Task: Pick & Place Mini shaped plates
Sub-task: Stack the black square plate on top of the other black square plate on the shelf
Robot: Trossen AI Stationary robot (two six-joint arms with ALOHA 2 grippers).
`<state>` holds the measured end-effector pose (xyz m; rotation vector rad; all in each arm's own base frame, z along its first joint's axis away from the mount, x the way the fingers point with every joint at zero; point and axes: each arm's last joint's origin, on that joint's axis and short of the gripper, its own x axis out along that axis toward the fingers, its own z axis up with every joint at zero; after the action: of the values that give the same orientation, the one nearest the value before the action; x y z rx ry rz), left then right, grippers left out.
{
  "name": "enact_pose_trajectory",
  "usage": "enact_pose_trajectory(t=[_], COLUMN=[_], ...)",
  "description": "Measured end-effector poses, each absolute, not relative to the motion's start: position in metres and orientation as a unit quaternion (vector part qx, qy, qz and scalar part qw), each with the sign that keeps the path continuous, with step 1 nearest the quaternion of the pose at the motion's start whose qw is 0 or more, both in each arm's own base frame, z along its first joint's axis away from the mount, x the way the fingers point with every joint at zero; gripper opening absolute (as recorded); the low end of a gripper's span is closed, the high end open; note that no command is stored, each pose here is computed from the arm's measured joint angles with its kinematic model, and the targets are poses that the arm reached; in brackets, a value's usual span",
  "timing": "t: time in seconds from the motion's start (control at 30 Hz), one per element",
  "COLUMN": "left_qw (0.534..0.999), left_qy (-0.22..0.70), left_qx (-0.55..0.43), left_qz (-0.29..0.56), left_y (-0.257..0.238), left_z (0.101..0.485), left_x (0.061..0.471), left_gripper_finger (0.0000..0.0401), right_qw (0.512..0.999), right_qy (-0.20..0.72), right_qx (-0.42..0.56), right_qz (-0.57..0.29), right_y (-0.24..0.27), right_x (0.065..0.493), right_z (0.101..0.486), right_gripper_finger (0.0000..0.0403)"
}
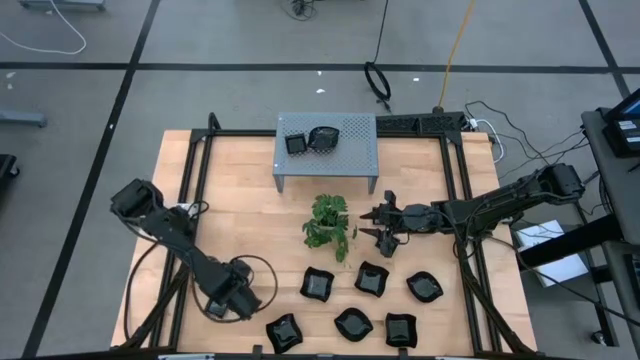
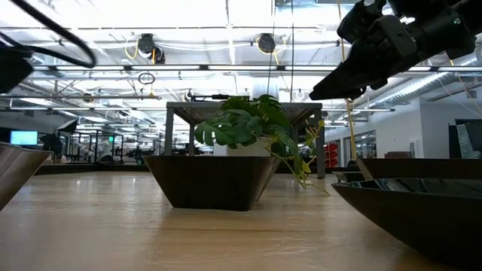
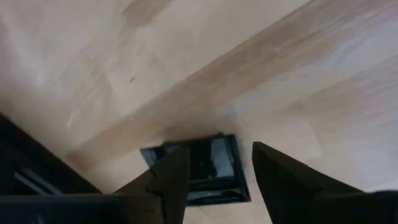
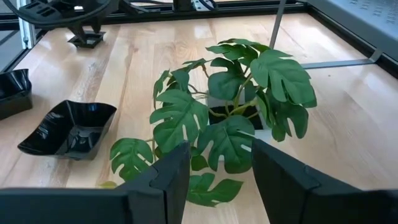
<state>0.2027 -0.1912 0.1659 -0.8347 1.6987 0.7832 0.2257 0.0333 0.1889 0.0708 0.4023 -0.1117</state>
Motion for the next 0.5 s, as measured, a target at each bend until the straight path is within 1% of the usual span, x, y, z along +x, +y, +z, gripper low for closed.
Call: enact_pose_trajectory(t=[0.13,0.27,0.33,0.5], left_qw=[0.515,0.526,0.535,0.539], left_qy=[0.696,0.675,0.665,0.665], left_qx=[-0.371,-0.391,-0.390,-0.378], left_qz=[0.336,0.339,0.346,0.352], left_y=[-0.200,-0.208,-0.210,-0.210], left_z=[0.164,0.159,0.156,0.149], left_x=[0.198,0.193,0.190,0.181], left_gripper_finger=[0.0179,0.0179,0.0179,0.0179], right_qw=[0.978,0.978,0.978,0.978], right_qy=[0.200,0.200,0.200,0.200], right_qx=[0.035,0.035,0.035,0.035], right_qz=[-0.056,-0.056,-0.056,-0.056], right_y=[0.033,0.033,0.033,0.033], right_x=[0.226,0.226,0.226,0.226], right_z=[0.189,0.189,0.189,0.189], right_gripper_finger=[0.0157,0.0157,0.0157,0.0157])
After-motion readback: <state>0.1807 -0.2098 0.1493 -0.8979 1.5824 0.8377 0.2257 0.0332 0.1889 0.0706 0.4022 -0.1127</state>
